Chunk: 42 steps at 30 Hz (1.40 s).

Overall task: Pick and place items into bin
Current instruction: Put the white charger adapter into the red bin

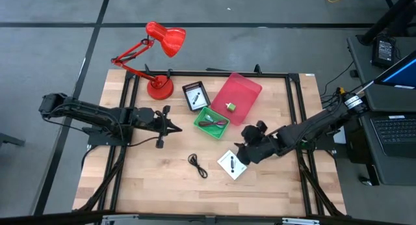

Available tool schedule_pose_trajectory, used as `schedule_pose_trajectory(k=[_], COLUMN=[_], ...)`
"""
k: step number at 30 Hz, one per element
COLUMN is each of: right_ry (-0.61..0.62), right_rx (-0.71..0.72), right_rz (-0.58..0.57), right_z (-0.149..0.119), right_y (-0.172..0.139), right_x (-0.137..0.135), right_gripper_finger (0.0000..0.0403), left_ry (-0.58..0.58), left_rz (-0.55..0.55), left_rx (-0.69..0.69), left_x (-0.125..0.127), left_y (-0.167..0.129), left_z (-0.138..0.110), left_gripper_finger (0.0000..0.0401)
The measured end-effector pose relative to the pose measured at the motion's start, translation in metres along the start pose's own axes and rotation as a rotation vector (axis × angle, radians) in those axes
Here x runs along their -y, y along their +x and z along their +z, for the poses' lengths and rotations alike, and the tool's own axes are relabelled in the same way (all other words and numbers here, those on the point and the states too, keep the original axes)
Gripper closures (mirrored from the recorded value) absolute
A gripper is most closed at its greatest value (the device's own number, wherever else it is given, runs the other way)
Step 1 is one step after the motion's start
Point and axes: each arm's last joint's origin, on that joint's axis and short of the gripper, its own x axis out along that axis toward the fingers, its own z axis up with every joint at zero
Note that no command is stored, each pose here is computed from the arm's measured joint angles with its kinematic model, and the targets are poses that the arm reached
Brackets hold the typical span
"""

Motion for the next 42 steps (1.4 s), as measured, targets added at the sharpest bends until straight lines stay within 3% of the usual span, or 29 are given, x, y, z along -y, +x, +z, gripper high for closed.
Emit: schedule_pose_trajectory(k=[9, 18, 31, 37, 42], right_ry=[0.269, 0.337, 0.436, 0.514, 0.567], right_rx=[-0.326, -0.419, -0.437, -0.505, -0.525], right_rz=[-0.06, -0.177, -0.285, -0.332, -0.285], right_z=[-0.015, -0.022, -0.027, -0.052, -0.073], right_y=[-0.006, -0.01, -0.011, 0.0, 0.014], right_x=[0.012, 0.022, 0.028, 0.033, 0.035], right_gripper_finger=[0.0152, 0.0152, 0.0152, 0.0152, 0.0152], left_ry=[0.002, 0.011, 0.022, 0.022, 0.021], left_rz=[0.0, 0.001, 0.003, 0.002, 0.002], left_rx=[0.0, 0.007, 0.007, 0.007, 0.007], left_x=[0.0, 0.0, 0.0, 0.0, 0.0], left_y=[0.0, 0.0, 0.0, 0.0, 0.0], left_z=[0.0, 0.001, 0.001, 0.001, 0.001], left_gripper_finger=[0.0399, 0.0399, 0.0398, 0.0396, 0.04])
